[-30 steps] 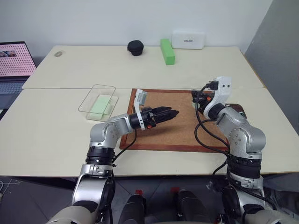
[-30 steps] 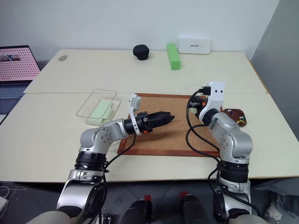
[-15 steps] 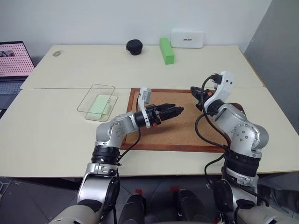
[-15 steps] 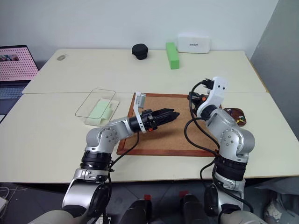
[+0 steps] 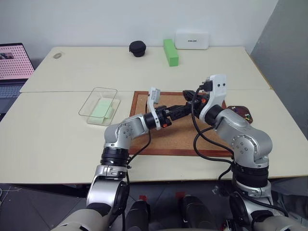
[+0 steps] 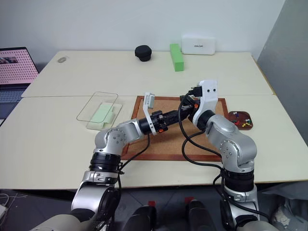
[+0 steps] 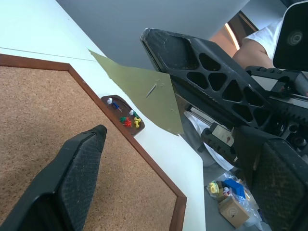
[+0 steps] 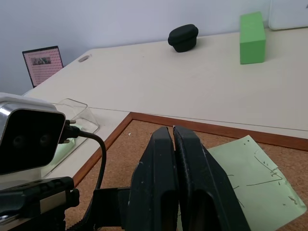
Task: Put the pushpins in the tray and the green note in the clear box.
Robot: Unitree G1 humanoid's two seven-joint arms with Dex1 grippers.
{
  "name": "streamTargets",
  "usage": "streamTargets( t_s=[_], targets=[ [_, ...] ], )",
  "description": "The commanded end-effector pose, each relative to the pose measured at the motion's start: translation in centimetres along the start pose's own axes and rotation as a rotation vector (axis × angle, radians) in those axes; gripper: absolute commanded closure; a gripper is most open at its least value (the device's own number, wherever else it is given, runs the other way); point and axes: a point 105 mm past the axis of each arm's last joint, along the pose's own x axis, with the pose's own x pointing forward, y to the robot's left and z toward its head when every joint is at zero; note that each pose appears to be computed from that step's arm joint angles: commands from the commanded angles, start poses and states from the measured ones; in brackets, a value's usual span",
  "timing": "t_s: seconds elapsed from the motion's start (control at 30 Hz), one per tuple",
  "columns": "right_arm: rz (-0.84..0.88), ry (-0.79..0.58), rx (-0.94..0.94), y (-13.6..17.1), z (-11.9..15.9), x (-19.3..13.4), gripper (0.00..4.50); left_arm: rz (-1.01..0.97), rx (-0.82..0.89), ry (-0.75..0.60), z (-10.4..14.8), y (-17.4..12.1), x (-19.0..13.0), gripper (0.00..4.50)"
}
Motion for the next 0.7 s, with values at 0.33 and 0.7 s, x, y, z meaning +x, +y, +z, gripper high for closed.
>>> streamTargets(
  t_s=[0.33, 0.7],
  targets=[
    [0.344, 0.055, -0.608, 0.5, -0.1, -4.5, 4.5, -0.071, -0.063, -0.011, 3.1, -0.3, -3.2, 0.08],
    [0.614, -0.051, -1.229, 1.7, -2.2, -6.4, 4.5, -0.136, -0.115, 0.036, 3.3, -1.3, -1.8, 0.08]
  ],
)
